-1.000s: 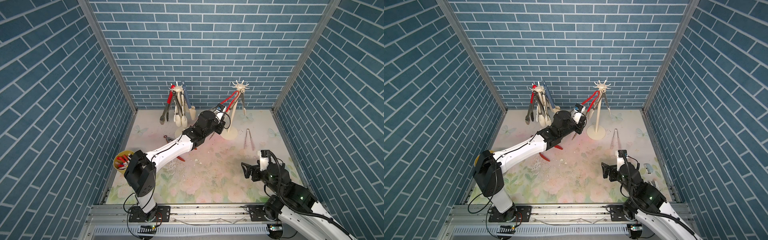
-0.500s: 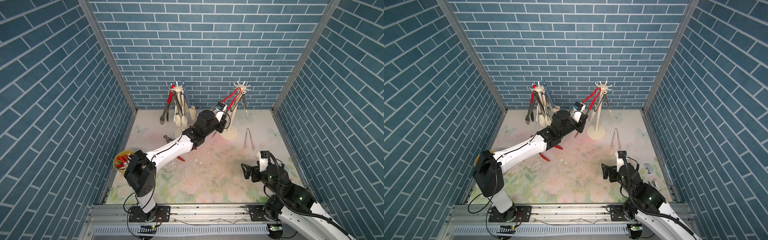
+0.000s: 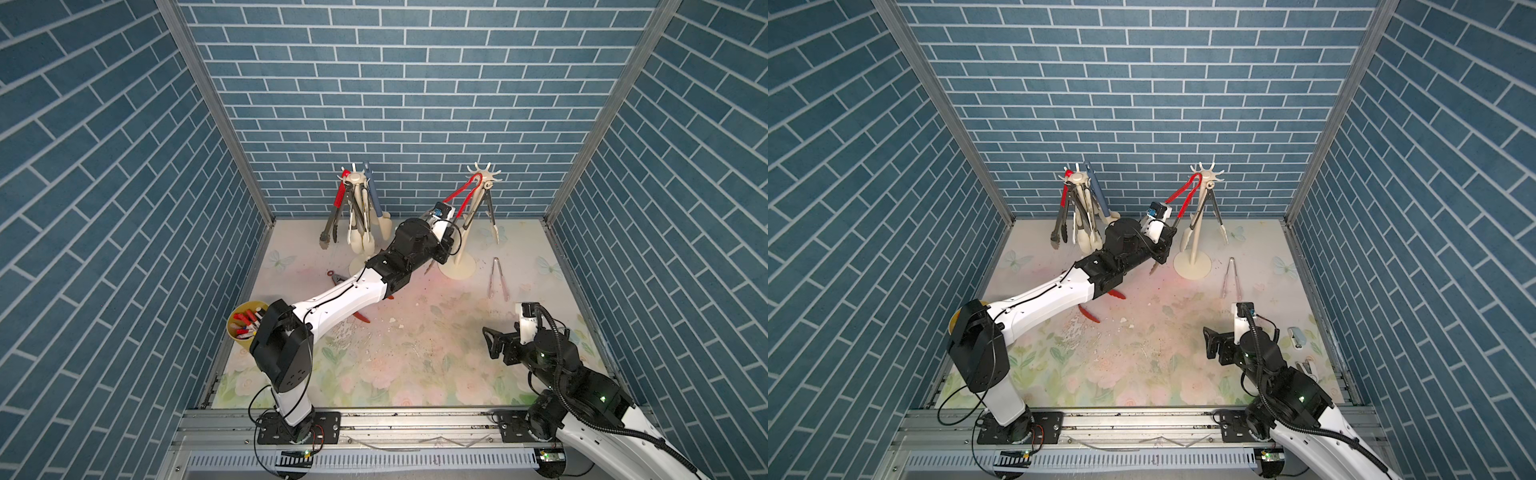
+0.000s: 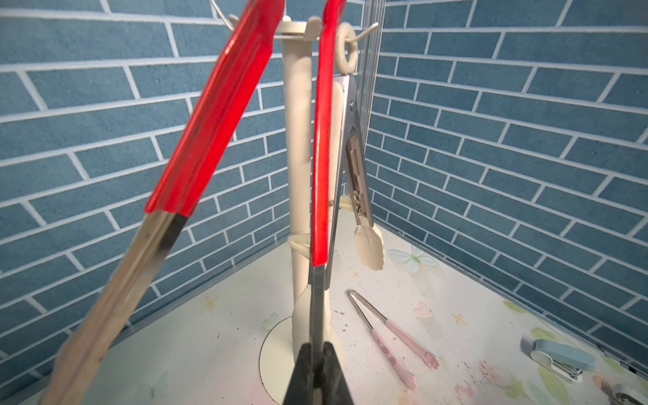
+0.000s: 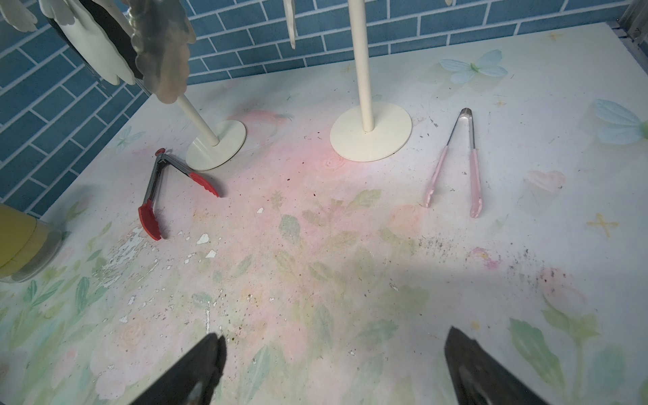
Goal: Hang food tongs on kitchen utensil racks
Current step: Hang the food tongs on the rack.
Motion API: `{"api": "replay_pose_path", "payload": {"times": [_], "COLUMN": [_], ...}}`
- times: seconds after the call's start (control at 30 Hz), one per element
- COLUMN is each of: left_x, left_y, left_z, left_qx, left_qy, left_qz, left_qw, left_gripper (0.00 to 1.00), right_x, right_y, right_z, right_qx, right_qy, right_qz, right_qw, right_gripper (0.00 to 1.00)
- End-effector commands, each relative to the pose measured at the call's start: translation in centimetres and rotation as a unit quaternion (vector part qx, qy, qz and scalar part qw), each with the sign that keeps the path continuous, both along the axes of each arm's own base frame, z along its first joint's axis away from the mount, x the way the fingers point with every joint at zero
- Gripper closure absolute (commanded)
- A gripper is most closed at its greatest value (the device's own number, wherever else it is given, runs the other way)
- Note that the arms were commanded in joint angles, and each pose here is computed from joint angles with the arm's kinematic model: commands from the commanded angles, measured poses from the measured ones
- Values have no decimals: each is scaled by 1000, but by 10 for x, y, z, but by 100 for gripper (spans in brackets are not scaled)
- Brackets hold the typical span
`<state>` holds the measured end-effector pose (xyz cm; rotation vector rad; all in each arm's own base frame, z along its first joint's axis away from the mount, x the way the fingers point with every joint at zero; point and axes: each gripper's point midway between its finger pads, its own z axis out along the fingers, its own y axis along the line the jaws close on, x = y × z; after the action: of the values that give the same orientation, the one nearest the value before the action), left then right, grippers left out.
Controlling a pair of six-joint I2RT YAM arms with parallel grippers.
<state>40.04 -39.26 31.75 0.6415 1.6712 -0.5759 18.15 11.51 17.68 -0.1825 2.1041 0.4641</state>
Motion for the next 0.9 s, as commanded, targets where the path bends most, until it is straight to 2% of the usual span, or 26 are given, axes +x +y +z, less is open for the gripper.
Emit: {"api": "replay_pose_path", "payload": {"times": [0.0,0.5,0.87], "left_x": [7,14,12], "left_y": [0,0,0], "left_z": [7,-18,-25], "left_qx": [-2,28,34], "left_qy": [-11,5,7], "left_qz": [6,19,14], "left_qw": [1000,999,999], "left_gripper": [100,100,80], "right_x": [-1,2,10], "right_y": [-1,-3,-12], "right_z": [-4,-1,0], "right_qx": [14,11,3], "right_qy": [9,6,17], "right_qz": [-11,-19,-63], "right_qw": [1000,1000,998], "right_gripper": [2,2,2]}}
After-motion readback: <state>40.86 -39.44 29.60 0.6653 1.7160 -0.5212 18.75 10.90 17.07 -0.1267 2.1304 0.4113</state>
